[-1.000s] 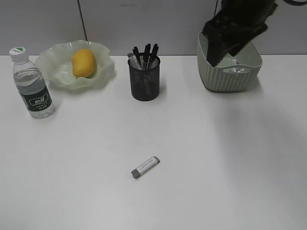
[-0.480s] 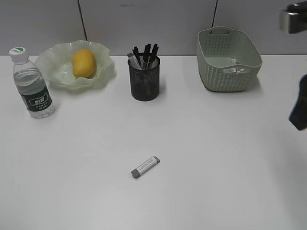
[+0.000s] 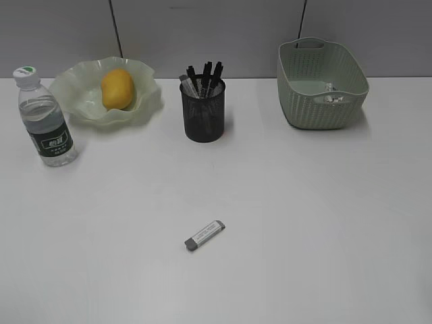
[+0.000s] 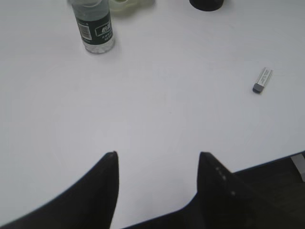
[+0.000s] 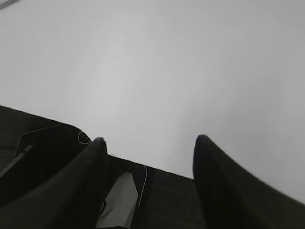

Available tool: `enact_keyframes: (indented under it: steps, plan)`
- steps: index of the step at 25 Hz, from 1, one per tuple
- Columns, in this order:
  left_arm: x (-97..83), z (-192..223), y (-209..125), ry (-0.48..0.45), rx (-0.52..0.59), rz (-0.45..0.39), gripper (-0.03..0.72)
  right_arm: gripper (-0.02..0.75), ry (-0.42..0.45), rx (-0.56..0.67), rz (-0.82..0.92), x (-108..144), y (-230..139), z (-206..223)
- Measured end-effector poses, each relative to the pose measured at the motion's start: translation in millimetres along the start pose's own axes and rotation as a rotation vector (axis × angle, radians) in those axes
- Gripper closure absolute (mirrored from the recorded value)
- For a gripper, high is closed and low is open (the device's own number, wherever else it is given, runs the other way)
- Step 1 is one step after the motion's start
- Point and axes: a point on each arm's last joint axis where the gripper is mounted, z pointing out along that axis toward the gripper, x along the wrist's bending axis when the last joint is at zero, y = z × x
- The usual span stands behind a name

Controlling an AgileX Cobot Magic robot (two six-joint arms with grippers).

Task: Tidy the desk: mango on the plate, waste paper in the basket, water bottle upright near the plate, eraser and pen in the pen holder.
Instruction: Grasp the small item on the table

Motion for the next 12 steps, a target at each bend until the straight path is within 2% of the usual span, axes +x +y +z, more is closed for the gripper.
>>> enact_keyframes:
  steps: [12]
  plan:
    - [0.0, 0, 0, 0.000, 0.000, 0.000, 0.280, 0.282, 0.010, -0.300, 0.016, 1, -72, -37]
